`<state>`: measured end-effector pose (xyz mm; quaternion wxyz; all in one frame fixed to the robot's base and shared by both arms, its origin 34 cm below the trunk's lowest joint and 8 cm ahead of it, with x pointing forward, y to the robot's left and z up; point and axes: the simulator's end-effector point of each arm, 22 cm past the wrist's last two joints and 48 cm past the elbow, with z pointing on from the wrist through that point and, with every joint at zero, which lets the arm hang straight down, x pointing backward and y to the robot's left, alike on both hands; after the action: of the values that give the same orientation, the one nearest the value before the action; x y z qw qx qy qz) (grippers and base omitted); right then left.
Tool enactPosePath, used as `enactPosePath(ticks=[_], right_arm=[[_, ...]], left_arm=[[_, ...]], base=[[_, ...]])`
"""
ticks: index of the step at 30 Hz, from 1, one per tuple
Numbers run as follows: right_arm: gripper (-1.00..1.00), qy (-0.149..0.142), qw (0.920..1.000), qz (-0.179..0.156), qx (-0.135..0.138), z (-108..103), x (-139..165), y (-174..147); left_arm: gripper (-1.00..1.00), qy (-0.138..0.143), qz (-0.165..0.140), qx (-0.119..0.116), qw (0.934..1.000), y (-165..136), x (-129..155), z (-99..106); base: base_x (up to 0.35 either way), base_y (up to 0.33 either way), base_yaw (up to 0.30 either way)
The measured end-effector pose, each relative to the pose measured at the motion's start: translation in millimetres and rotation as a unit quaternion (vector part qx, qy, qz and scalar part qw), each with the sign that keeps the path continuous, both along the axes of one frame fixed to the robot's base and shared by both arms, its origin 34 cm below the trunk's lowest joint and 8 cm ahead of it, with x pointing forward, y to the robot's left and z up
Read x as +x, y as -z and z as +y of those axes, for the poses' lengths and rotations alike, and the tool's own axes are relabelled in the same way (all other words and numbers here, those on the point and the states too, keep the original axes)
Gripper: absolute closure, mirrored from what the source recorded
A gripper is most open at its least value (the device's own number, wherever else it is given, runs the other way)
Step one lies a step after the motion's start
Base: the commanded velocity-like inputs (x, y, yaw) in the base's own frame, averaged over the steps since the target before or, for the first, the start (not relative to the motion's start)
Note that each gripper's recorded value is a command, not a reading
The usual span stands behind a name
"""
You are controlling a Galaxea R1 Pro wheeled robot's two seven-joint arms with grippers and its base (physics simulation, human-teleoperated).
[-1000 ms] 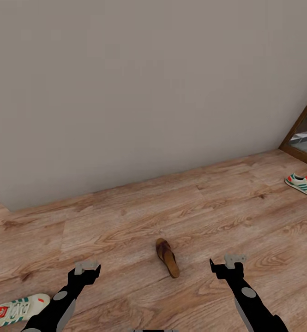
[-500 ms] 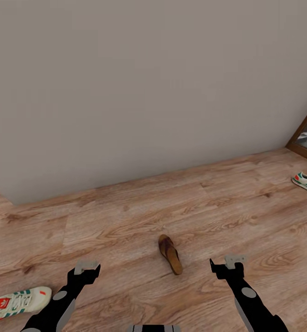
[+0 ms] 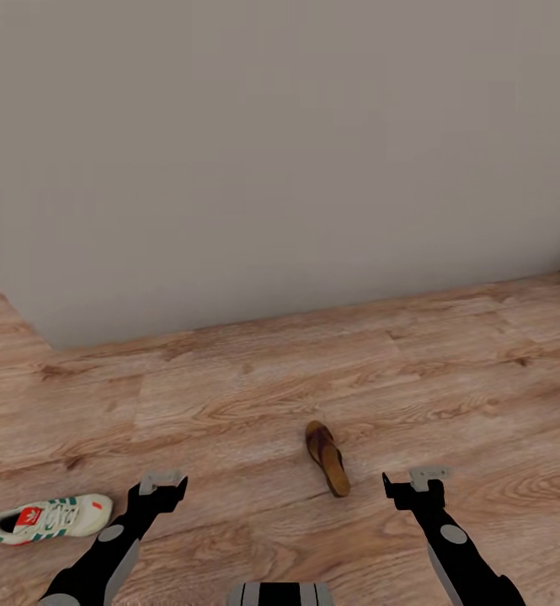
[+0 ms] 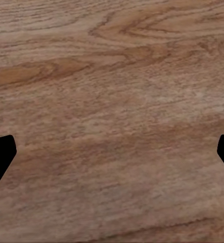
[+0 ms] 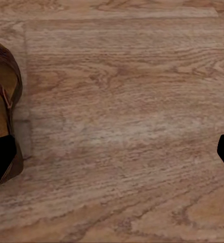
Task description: Pick up the two gym shoes and the two sandals from the corridor floor and place them onto the hallstand (shoe rack) in the corridor, making sure they are on the rack and not on the floor. Arrange them so the two gym shoes are next to each other and the two sandals are next to each other.
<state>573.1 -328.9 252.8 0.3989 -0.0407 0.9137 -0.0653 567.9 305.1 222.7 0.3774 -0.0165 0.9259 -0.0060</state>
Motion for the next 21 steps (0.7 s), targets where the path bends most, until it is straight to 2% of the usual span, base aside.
enactPosePath(ticks=[6,10,17,21], right_arm=[[-1.00,0.000,0.9999,0.011,0.000,0.5,-7.3,16.0],[-1.00,0.000,0.9998,0.021,0.000,0.4,-13.0,26.3],[-1.00,-0.001,0.9993,0.037,0.001,0.9,-21.8,41.2],[-1.00,-0.001,0.9993,0.038,0.001,1.3,-22.2,41.8]], left_arm=[[-1.00,0.025,-0.026,-0.021,0.9991,-9.6,23.9,-13.9],[-1.00,0.043,-0.053,-0.036,0.9970,-31.6,52.6,-26.2],[-1.00,0.056,-0.051,-0.051,0.9958,-54.7,80.3,-39.9],[-1.00,0.059,-0.054,-0.053,0.9954,-62.6,86.0,-42.1]], base=[[0.000,0.000,0.191],[0.000,0.000,0.192],[0.000,0.000,0.110],[0.000,0.000,0.024]])
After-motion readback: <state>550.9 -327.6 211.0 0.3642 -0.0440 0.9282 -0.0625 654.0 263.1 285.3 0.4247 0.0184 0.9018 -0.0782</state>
